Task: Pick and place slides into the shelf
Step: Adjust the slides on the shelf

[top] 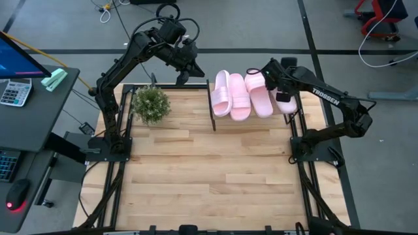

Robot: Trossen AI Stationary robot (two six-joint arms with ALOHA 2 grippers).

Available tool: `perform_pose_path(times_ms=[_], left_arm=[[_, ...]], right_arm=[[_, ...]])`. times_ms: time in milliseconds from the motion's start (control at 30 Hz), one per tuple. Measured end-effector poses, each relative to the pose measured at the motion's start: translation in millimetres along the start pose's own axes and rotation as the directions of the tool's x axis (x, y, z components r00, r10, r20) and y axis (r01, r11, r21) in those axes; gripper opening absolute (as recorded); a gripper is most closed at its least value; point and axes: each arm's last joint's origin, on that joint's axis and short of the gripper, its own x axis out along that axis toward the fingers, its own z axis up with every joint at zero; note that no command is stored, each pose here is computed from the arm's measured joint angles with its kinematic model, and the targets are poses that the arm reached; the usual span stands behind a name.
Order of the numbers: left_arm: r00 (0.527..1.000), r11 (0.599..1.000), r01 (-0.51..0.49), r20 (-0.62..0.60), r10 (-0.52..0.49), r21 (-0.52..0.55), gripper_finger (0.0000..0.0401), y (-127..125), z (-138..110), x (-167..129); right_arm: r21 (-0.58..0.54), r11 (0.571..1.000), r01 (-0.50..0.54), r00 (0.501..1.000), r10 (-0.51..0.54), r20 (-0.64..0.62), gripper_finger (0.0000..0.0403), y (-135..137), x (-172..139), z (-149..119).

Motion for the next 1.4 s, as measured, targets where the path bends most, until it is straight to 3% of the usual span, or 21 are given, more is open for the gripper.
perform_pose_path(times_ms=[200, 600, 833, 1200, 1400], left_arm=[[1.000, 1.000, 0.000, 0.000, 0.000, 0.000, 0.0038, 0.0, 0.0, 0.0], [1.000, 1.000, 0.001, -0.001, -0.001, -0.015, 0.0026, -0.1, -0.1, 0.0], [1.000, 1.000, 0.001, -0.001, -0.001, -0.015, 0.0032, -0.1, -0.1, 0.0], [1.000, 1.000, 0.001, -0.001, -0.001, -0.016, 0.0032, -0.1, -0.1, 0.0], [1.000, 1.000, 0.000, -0.002, 0.000, -0.016, 0.0029, 0.0, -0.2, 0.1]], right_arm=[[0.009, 0.999, 0.039, 0.999, -0.038, -0.032, 0.0217, -0.9, -0.2, -0.8], [0.095, 0.995, -0.015, 1.000, 0.016, -0.007, 0.0219, 1.7, -0.4, -1.2], [0.079, 0.997, -0.012, 1.000, 0.012, -0.003, 0.0224, 4.7, -3.7, 0.6], [0.006, 0.992, 0.126, 0.992, -0.126, -0.030, 0.0224, 10.9, -18.7, 7.9], [0.108, 0.984, 0.140, 0.984, -0.150, 0.095, 0.0222, -7.5, -51.1, 12.0]])
